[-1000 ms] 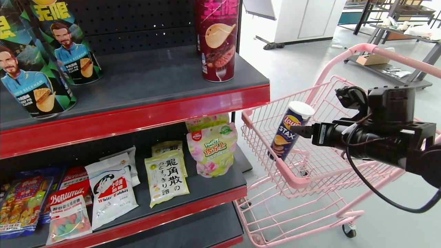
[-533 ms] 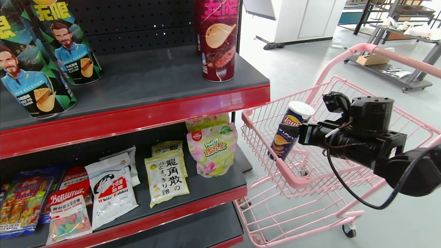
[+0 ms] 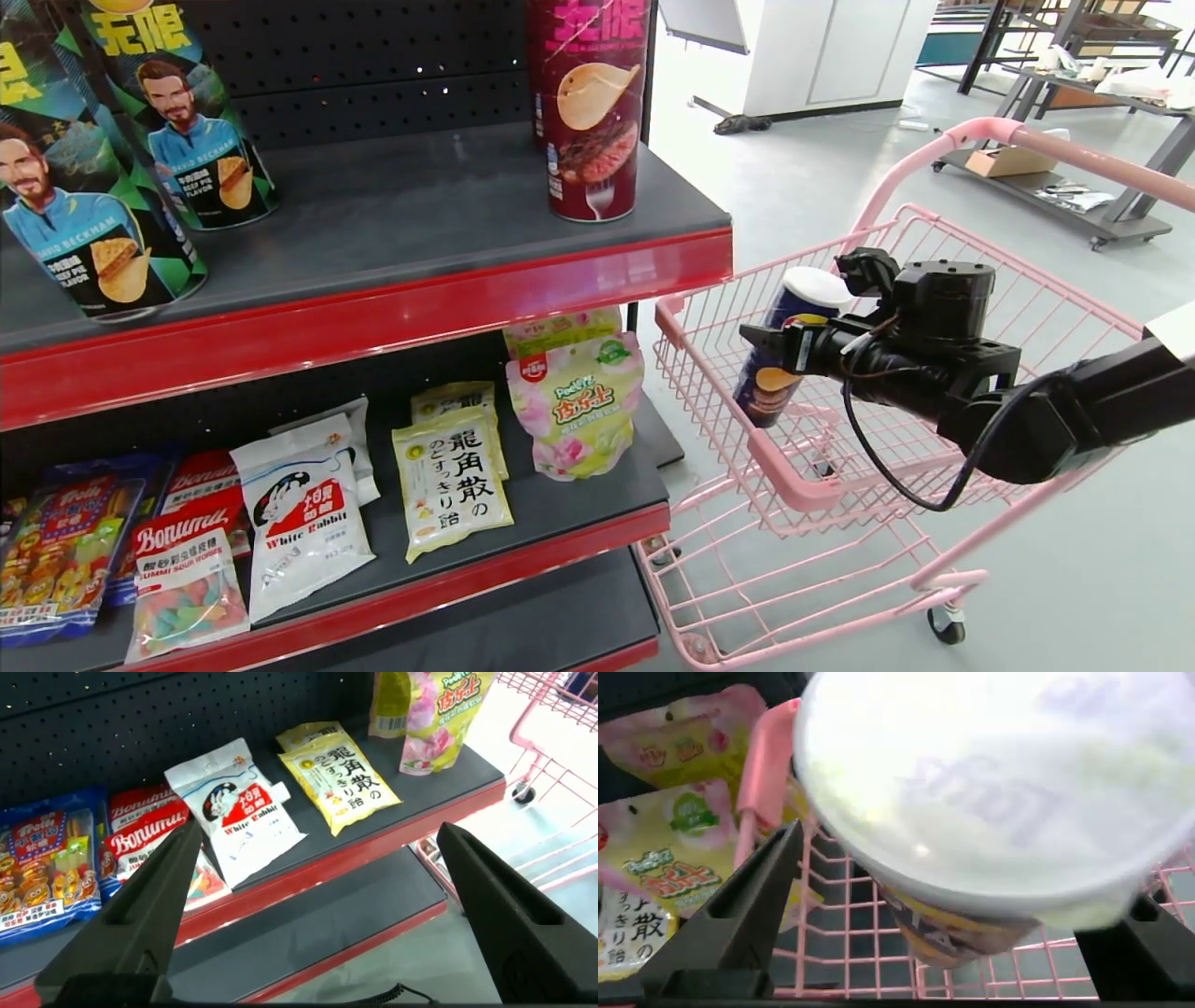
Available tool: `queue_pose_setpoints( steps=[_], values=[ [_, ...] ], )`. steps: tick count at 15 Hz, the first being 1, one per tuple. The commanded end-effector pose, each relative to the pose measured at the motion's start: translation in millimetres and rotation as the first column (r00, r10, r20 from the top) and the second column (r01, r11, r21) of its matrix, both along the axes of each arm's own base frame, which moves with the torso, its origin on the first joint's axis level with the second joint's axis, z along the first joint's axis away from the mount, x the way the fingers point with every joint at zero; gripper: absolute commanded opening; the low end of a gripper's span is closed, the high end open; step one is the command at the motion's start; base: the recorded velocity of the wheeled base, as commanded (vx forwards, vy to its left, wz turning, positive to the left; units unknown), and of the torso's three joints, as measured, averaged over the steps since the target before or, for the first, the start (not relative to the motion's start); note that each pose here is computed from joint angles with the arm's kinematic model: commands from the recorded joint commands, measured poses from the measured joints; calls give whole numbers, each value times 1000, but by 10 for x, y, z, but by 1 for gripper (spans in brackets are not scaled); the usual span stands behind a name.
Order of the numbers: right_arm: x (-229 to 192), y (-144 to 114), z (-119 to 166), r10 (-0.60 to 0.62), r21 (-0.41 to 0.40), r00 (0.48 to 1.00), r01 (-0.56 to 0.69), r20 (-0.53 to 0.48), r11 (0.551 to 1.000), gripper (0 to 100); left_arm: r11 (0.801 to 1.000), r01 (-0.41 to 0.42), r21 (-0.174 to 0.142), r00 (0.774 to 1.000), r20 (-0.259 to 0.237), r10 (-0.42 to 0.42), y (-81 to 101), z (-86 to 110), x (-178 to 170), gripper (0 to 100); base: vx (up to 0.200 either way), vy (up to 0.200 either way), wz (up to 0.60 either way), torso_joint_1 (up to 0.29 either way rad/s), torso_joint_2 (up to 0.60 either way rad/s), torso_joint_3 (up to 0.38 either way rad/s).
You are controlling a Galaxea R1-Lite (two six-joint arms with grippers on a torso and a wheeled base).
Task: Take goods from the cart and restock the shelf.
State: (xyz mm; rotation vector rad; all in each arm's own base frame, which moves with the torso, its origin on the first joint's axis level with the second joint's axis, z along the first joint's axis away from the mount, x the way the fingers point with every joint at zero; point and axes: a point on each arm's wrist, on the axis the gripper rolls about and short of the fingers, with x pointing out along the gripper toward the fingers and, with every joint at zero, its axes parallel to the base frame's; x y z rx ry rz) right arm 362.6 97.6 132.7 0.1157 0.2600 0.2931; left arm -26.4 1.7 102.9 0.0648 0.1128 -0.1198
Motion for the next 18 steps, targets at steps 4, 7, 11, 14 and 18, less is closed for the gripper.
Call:
queue_pose_setpoints(
  steps=[4, 7, 11, 14, 18],
  values=[
    [151, -73, -101, -25, -16, 1000, 25, -8, 1000, 100, 1000, 0, 2, 1000, -6, 0, -1, -7, 6, 100, 0, 0, 0, 0, 0, 0],
    [186, -84, -138, -34, -18, 999, 34, -14, 999, 0, 1000, 0, 2, 1000, -11, 0, -1, -15, 9, 100, 0, 0, 0, 0, 0, 0],
    [180, -80, -113, -35, -23, 999, 34, -10, 999, 0, 1000, 0, 2, 1000, -12, 0, -1, -19, 10, 100, 0, 0, 0, 0, 0, 0],
    [-45, -138, 661, -43, -41, 985, 50, 169, 998, 0, 1000, -1, 7, 1000, -13, 1, -1, 4, 15, 100, 0, 0, 0, 0, 0, 0],
    [-1083, -354, 1748, -32, -32, 978, 39, 205, 999, 0, 999, -5, 49, 999, -39, 7, -7, 282, 98, 100, 0, 0, 0, 0, 0, 0]
  ],
)
